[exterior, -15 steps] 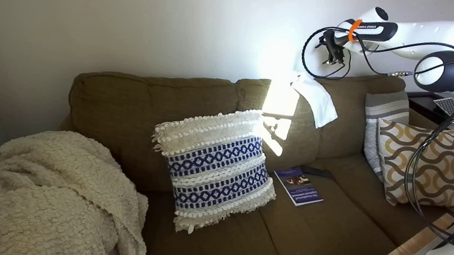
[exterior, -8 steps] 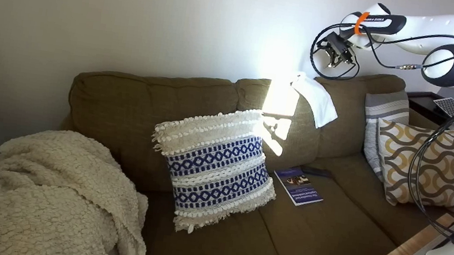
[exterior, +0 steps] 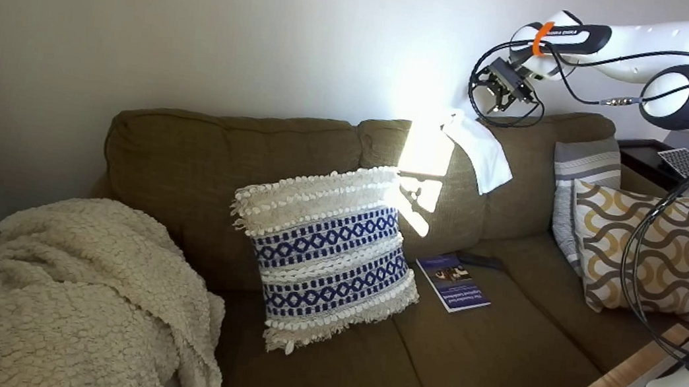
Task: Hang the white towel on the backrest of the sofa
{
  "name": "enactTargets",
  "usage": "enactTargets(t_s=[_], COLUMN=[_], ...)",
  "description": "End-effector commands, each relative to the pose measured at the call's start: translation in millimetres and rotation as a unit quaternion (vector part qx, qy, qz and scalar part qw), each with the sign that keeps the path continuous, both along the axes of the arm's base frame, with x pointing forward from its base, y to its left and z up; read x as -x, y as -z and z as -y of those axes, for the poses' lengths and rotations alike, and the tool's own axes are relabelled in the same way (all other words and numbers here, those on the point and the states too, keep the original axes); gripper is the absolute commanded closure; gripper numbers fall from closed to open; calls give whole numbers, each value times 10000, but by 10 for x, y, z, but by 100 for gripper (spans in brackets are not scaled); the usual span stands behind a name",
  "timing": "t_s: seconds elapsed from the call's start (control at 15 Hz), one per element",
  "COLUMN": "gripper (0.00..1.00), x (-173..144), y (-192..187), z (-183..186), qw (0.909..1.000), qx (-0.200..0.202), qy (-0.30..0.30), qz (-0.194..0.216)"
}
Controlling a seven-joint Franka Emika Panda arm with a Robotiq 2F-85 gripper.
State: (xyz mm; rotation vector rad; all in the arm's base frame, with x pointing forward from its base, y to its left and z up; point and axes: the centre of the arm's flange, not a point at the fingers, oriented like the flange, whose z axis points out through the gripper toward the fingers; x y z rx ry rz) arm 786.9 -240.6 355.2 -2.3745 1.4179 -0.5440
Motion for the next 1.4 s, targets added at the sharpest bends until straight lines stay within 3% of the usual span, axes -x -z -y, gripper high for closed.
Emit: enactTargets(t_s=[0.0, 0.13, 0.47, 0.6, 0.8, 1.0, 1.33], gripper=[0, 0, 0, 0, 0, 0, 0], x=[-105, -192, -412, -444, -569, -629, -660], y=[88, 91, 360, 467, 584, 616, 633], z=[-251, -411, -599, -596, -566, -587, -670], qw=[9986, 9975, 9938, 9928, 9911, 9876, 9878], qx=[-158, -304, -83, 0, 77, -20, -257], qy=[319, 408, 964, 1147, 1297, 1408, 1423], qz=[-381, -488, -544, -353, 304, 699, 581])
